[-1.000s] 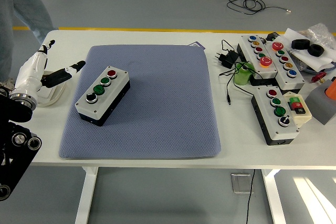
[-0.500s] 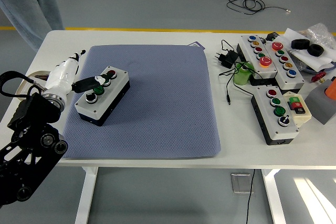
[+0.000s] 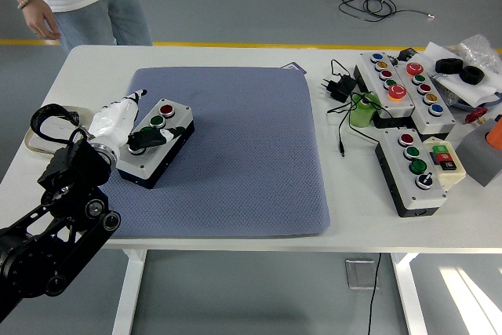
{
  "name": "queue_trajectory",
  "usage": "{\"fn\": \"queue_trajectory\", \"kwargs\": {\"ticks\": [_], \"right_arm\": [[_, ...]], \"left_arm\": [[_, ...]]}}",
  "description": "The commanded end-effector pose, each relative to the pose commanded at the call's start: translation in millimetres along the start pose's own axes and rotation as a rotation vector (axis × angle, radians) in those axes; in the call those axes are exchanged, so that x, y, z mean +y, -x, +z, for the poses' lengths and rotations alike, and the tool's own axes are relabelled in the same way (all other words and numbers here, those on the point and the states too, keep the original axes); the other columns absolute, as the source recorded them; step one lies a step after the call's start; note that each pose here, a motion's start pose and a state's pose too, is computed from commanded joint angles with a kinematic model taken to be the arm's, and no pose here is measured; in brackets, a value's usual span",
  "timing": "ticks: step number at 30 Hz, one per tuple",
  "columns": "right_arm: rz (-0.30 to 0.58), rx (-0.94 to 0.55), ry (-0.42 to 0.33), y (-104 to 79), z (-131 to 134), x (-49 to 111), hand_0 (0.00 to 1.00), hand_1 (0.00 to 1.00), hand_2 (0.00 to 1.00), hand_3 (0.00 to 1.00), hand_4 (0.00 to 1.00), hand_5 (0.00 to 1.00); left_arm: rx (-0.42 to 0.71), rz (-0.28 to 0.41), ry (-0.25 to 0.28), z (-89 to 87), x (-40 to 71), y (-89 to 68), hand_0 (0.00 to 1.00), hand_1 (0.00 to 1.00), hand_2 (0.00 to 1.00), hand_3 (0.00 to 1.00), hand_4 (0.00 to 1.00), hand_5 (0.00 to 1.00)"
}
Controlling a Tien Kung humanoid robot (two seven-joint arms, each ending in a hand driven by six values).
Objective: Pick up the button,place it on the desk,press the button,press the button
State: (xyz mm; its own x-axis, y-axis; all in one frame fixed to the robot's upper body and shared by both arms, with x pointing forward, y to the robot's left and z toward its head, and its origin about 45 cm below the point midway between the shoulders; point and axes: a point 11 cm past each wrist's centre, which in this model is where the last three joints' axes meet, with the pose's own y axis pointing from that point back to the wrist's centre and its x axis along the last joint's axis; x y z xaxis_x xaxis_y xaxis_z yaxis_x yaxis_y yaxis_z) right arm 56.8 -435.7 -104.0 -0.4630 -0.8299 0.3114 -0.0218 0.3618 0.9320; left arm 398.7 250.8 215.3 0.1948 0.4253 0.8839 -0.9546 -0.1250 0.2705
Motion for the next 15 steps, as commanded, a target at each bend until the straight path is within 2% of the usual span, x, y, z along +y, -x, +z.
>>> {"fn": "queue_trajectory", "kwargs": {"ticks": [14,15], "right_arm": [[0.007,0.002,-0.008,-1.2,-2,0.1,0.787,0.797,0.817,0.751,0.412,0.479],[0.007,0.002,-0.008,-1.3,-2,0.1,0.787,0.797,0.817,0.751,0.412,0.479]], "left_arm": [[-0.05,-0.02,-0.033,-3.1,-11.2,9.3,0.952,0.998,0.998,0.998,0.998,0.672],[-0.053,-0.02,-0.035,-3.4,-11.8,10.1,0.943,0.998,0.998,0.998,0.998,0.644]]}}
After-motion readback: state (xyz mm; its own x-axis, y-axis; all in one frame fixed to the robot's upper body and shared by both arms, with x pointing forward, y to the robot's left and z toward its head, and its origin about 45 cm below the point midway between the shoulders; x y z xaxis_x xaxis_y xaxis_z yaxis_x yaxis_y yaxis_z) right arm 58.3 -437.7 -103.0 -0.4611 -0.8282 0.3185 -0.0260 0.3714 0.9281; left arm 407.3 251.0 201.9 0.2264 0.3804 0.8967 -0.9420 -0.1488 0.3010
